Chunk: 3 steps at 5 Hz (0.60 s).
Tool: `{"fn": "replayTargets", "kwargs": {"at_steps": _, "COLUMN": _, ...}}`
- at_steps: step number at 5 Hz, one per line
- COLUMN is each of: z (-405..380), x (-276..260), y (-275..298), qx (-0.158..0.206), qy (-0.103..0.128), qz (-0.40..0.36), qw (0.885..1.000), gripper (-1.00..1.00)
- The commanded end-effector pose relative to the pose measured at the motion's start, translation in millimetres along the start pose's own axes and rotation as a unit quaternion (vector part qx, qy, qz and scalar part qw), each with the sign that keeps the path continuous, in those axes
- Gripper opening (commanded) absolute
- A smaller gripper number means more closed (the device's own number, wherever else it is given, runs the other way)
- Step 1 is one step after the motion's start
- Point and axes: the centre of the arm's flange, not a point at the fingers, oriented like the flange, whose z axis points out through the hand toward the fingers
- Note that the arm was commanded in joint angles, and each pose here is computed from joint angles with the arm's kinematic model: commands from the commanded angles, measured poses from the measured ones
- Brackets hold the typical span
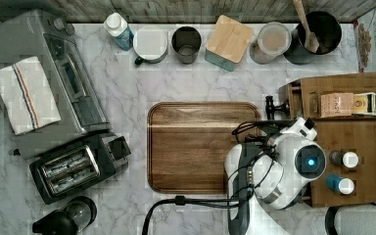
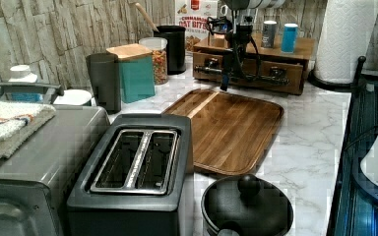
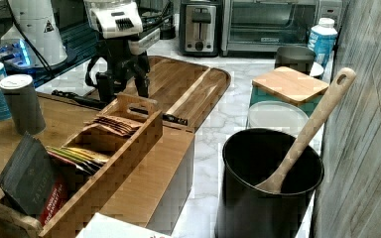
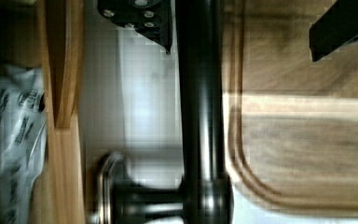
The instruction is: Open the drawer.
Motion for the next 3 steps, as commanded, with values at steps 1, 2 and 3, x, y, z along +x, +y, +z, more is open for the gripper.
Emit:
{"fn": "replayTargets", "kwargs": {"at_steps": 1, "z": 19, "x": -16, "y": -172, "qx": 0.054, "qy": -0.029, "qz": -0.106, "qw": 0.992, "gripper": 1.0}}
{"fn": "replayTargets", "kwargs": {"at_steps": 2, "z": 19, "x": -21, "y": -189, "qx": 0.073, "qy": -0.043, "qz": -0.121, "qw": 0.989, "gripper": 1.0}}
{"fn": "replayTargets", "kwargs": {"at_steps": 3, "z": 15, "x": -25, "y": -208, "qx": 0.081, "qy": -0.044, "qz": -0.118, "qw": 0.989, "gripper": 1.0}}
